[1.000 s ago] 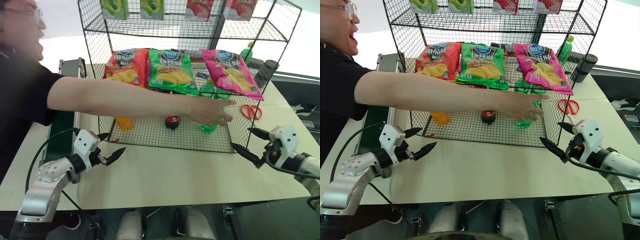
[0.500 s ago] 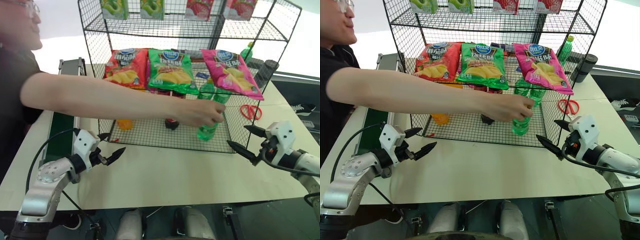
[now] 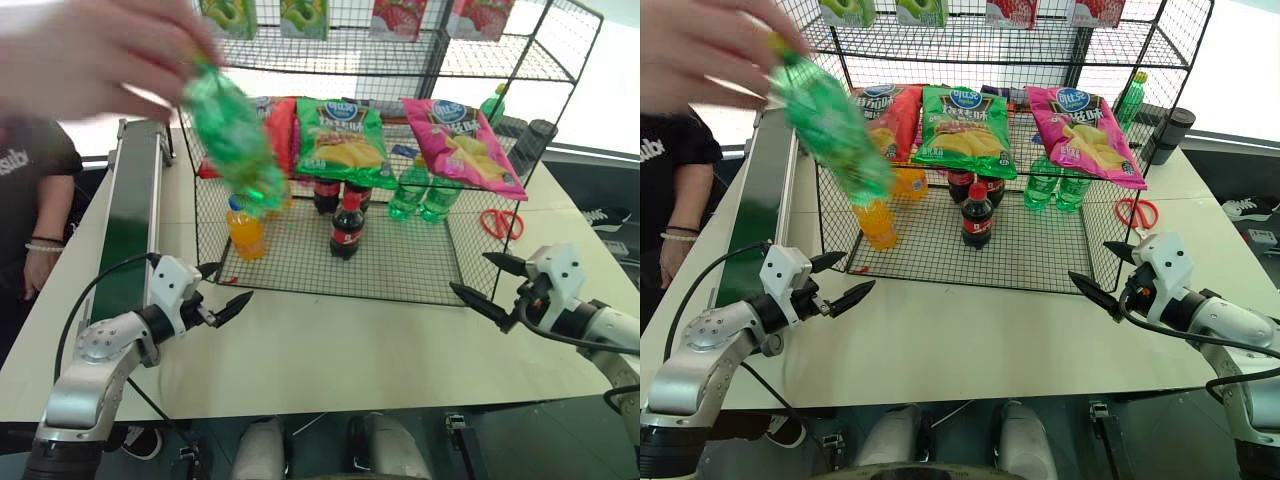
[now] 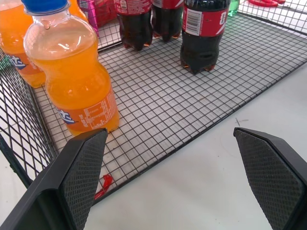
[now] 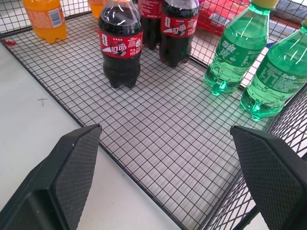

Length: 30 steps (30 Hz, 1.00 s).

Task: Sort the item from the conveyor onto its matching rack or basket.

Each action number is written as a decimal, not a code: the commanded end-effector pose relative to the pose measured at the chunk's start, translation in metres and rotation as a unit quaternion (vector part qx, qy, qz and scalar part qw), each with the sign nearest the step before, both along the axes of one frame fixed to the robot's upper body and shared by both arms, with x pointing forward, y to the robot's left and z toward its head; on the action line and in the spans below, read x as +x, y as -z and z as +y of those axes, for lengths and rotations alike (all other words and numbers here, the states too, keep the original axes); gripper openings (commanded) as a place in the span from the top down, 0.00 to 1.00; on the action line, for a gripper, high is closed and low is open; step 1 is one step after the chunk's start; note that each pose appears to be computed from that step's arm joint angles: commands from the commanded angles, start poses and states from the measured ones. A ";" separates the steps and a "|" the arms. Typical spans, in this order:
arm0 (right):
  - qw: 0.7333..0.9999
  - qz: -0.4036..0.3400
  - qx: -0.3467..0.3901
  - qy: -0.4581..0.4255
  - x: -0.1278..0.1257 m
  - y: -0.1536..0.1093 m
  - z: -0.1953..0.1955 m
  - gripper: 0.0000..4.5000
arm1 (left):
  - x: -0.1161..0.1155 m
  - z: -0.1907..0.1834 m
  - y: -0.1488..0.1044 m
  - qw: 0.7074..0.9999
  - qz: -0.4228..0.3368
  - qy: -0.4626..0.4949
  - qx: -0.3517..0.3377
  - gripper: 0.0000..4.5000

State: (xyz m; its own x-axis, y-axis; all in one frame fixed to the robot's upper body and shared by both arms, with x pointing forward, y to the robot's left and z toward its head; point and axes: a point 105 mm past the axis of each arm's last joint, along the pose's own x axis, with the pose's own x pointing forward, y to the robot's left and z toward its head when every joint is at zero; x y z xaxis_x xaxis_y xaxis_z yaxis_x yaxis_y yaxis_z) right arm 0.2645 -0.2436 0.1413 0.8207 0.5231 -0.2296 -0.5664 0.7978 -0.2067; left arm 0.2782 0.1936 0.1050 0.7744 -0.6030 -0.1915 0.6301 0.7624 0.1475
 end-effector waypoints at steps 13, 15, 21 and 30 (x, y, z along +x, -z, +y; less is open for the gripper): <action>0.999 -0.024 0.009 -0.046 0.009 -0.009 0.022 0.01 | -0.010 0.007 -0.017 0.999 -0.030 -0.035 -0.020 0.00; 0.997 -0.026 0.013 -0.066 0.011 -0.010 0.035 0.01 | -0.011 0.012 -0.019 0.998 -0.032 -0.049 -0.023 0.00; 0.987 -0.038 0.044 -0.148 0.015 -0.016 0.086 0.01 | -0.017 0.042 -0.031 0.987 -0.052 -0.137 -0.070 0.00; 0.964 -0.041 0.087 -0.247 0.008 -0.012 0.149 0.01 | -0.033 0.126 -0.020 0.909 -0.101 -0.387 -0.119 0.00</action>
